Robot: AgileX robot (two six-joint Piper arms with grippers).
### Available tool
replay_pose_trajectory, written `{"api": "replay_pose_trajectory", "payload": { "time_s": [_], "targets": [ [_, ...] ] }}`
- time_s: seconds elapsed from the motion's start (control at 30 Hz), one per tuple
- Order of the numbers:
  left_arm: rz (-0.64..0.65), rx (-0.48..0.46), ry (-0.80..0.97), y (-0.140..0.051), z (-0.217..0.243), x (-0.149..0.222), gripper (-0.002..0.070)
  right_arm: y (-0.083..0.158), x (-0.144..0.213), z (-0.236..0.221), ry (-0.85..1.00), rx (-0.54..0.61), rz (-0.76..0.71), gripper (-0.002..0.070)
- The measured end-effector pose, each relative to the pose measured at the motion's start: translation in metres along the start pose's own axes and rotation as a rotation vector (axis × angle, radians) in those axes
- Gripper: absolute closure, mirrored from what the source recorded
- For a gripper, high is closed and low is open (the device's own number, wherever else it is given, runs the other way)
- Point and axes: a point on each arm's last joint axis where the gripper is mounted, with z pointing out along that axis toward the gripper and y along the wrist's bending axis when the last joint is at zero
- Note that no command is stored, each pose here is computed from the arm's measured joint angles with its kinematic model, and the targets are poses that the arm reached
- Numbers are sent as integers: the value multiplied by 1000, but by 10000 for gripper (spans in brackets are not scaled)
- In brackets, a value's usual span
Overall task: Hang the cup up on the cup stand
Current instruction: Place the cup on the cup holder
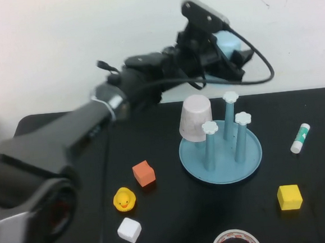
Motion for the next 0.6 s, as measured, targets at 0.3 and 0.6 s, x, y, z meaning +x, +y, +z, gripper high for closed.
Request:
{"api": "replay_pose_trajectory", "payload": {
  "time_s": [0.3, 0.6],
  "targets": [
    [6, 79, -21, -5, 48, 52, 101, 4, 11, 2, 17, 1, -52, 678],
    [-74, 86, 13, -6, 58, 79, 101, 4, 11, 2, 17, 1, -58, 678]
  ]
}}
